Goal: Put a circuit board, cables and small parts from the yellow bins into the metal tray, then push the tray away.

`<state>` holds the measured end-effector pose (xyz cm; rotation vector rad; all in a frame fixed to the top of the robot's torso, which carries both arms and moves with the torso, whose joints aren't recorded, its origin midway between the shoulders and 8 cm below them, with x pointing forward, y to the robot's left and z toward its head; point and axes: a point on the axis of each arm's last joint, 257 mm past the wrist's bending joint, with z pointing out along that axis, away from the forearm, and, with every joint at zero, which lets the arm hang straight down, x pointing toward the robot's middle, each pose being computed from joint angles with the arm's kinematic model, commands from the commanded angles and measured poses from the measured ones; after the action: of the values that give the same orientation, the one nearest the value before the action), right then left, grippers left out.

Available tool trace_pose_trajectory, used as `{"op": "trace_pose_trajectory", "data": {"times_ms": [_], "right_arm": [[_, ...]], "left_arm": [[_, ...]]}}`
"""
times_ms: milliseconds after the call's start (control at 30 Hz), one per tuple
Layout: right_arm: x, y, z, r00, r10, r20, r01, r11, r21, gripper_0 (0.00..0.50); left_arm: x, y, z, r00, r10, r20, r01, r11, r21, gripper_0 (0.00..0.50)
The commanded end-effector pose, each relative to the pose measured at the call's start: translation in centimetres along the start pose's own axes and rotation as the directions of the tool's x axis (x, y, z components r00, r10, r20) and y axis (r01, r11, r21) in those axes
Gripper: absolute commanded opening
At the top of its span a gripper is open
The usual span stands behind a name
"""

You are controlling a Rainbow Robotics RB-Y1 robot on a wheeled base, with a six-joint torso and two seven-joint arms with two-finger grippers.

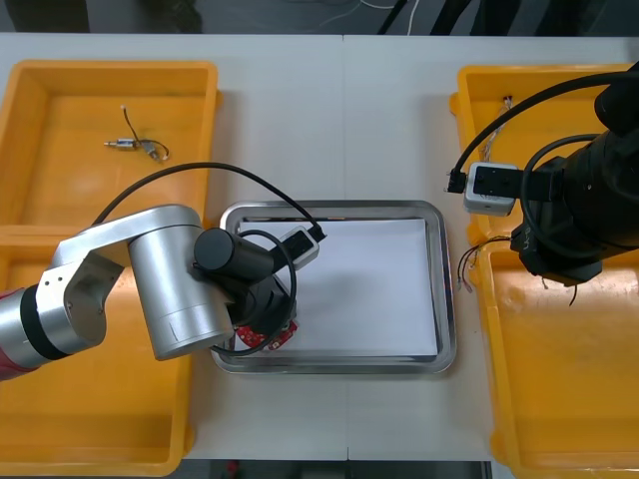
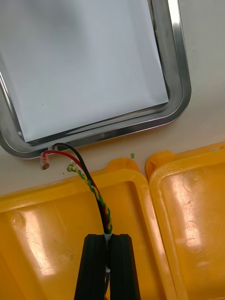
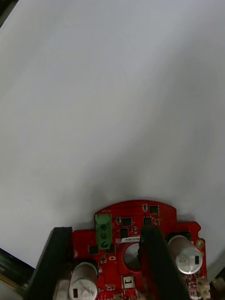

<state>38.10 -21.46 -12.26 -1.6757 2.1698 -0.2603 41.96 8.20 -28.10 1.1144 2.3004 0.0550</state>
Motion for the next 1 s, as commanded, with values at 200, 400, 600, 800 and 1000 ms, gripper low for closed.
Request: {"op": "trace_pose_trajectory", "data": {"times_ms": [200,400,600,800,1000], "right_arm": [[-1.2,-0.3,-0.9,1.000,0.010,0.017,-0.010,0.999,0.031,0.000],[-1.5,0.6,-0.9,1.000,-0.006,0.029,0.006,1.000,-0.001,0.000],[-2.7,1.7,-0.6,0.997,-0.063,0.035,0.064,0.998,-0.030,0.000],[-4.5,2.7,0.0,0.990,-0.134,0.040,0.135,0.990,-0.037,0.000],[-7.1,3.7,0.6,0.978,-0.204,0.051,0.206,0.978,-0.026,0.000]], "left_arm": [[-2.4,-0.5,-0.6,0.996,-0.073,0.054,0.073,0.997,0.007,0.500],[-2.9,-0.2,-1.6,0.992,-0.118,0.050,0.117,0.993,0.027,0.500],[-3.5,0.6,-4.5,0.986,-0.162,0.032,0.162,0.987,0.022,0.500],[-3.0,2.0,-7.1,0.980,-0.197,-0.005,0.197,0.980,-0.008,0.500],[-2.8,4.0,-10.0,0.967,-0.253,-0.028,0.252,0.967,-0.028,0.500]]}}
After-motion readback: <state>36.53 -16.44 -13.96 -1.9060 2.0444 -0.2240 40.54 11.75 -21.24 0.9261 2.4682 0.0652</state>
